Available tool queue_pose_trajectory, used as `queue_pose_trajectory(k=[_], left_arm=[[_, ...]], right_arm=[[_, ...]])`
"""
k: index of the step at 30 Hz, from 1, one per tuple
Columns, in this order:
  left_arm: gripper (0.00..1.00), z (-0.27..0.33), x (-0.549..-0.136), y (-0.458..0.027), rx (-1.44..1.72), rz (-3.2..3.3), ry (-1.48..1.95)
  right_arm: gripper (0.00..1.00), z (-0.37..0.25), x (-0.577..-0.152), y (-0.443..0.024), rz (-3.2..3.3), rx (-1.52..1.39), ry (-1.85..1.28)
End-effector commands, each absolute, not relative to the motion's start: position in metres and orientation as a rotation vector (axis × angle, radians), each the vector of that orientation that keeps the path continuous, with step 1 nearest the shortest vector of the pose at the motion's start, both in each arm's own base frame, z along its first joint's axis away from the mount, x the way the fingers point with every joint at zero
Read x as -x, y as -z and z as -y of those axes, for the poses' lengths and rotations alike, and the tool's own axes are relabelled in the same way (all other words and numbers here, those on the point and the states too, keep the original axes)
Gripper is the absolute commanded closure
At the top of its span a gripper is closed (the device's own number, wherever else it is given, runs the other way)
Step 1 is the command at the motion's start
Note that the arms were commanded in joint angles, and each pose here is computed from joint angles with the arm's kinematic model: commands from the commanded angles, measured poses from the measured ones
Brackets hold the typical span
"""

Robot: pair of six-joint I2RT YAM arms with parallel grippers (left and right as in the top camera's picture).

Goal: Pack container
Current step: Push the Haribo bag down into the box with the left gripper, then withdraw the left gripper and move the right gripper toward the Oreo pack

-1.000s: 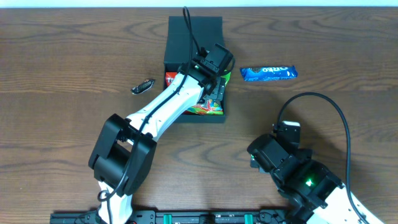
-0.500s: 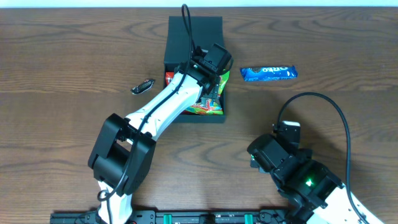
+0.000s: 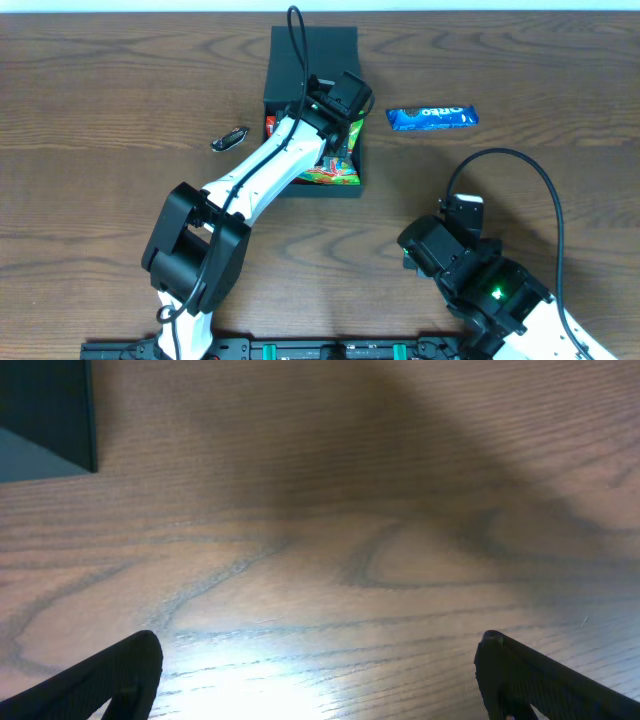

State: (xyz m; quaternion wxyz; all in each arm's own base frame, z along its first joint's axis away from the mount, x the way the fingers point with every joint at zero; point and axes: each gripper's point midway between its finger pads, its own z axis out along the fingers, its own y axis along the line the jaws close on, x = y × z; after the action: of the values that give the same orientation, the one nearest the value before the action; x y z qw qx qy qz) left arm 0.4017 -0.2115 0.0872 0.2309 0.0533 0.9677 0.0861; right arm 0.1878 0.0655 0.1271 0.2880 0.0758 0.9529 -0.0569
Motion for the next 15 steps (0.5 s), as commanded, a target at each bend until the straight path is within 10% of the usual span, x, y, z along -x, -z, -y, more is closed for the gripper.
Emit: queue_pose_trajectory(k=[1, 15], left_arm=[[0.05, 0.201, -0.408, -0.092, -0.1, -2.631, -0.293], [0.05, 0.224, -0.374, -0.208, -0.14, -2.53, 0.153]], right_arm=[[0.01, -0.058, -0.192, -0.13, -2.5, -0.214, 0.203], [0.01, -0.064, -0.2, -0.143, -2.469, -0.169, 0.183]])
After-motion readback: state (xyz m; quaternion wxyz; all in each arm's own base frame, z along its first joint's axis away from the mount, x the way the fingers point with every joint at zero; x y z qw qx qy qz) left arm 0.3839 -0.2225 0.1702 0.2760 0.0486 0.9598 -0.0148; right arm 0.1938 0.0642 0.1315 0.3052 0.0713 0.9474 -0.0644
